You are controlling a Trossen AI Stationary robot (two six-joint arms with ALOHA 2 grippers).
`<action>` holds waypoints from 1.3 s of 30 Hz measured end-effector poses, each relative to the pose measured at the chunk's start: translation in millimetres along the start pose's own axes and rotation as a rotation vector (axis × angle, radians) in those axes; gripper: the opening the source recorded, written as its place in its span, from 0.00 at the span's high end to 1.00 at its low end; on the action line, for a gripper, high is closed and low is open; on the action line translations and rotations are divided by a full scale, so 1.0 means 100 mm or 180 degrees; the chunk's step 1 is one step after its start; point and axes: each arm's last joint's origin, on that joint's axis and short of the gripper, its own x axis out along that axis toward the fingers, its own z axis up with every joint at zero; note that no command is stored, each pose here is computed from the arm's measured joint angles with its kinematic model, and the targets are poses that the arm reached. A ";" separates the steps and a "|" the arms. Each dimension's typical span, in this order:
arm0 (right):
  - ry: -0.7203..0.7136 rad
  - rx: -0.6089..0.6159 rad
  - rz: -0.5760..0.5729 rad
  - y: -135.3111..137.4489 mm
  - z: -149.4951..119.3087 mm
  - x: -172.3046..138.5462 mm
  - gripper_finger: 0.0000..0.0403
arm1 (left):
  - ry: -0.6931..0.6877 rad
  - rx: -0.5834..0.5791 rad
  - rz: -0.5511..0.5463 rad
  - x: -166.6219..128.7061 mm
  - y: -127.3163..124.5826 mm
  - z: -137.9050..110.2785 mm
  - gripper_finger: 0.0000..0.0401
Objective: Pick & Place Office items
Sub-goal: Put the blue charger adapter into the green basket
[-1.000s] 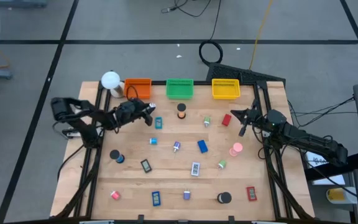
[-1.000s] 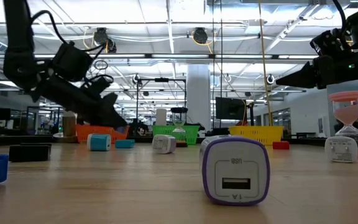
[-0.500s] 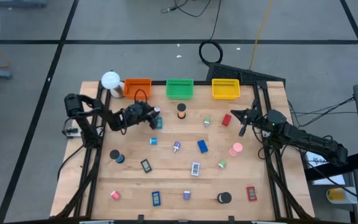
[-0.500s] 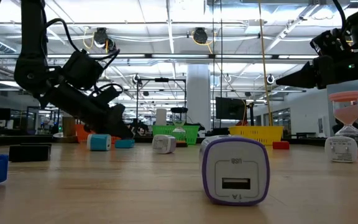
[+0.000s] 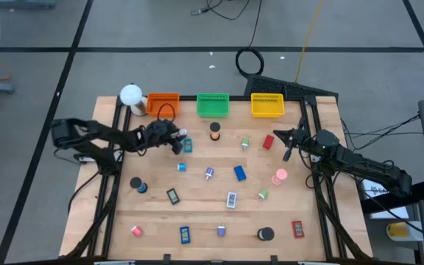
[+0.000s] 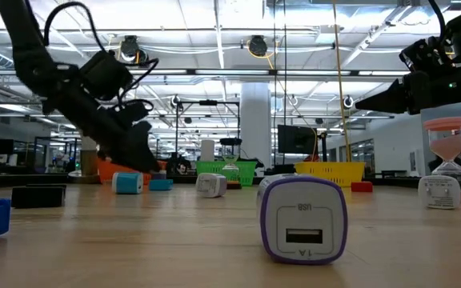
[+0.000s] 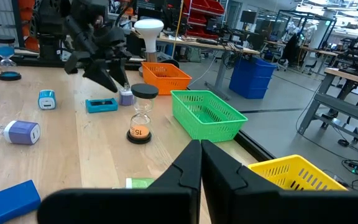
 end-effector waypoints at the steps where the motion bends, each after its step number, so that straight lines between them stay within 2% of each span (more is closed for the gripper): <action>1: -0.0001 0.0000 0.0001 0.00 0.00 0.00 1.00 | 0.0123 0.0015 0.0009 -0.03 -0.01 0.05 0.44; 7: 0.0000 0.0000 0.0002 0.00 0.00 0.00 1.00 | 0.0802 0.0099 0.0155 -0.19 -0.06 0.49 0.35; 12: 0.0000 0.0000 0.0000 0.00 0.00 0.00 1.00 | 0.1156 0.0288 -0.0186 -0.23 -0.11 0.93 0.30; 16: 0.0001 -0.0001 0.0002 0.00 0.00 0.00 1.00 | 0.1498 0.0553 -0.0379 -0.19 -0.12 1.17 0.34; 20: 0.0000 0.0000 0.0001 0.00 0.00 0.00 1.00 | 0.1914 0.0820 -0.0363 -0.07 -0.13 1.26 0.41; 23: -0.0001 -0.0001 0.0001 0.00 0.00 0.00 1.00 | 0.2140 0.0871 -0.0373 0.06 -0.15 1.30 0.43; 30: 0.0000 -0.0001 0.0000 0.00 0.00 0.00 1.00 | 0.2522 0.1077 -0.0378 0.28 -0.16 1.33 0.34; 34: 0.0001 -0.0001 0.0001 0.00 0.00 0.00 1.00 | 0.2501 0.1177 -0.0411 0.34 -0.12 1.33 0.29; 39: -0.0001 -0.0001 0.0001 0.00 0.00 0.00 1.00 | 0.2425 0.1283 -0.0374 0.35 -0.05 1.36 0.27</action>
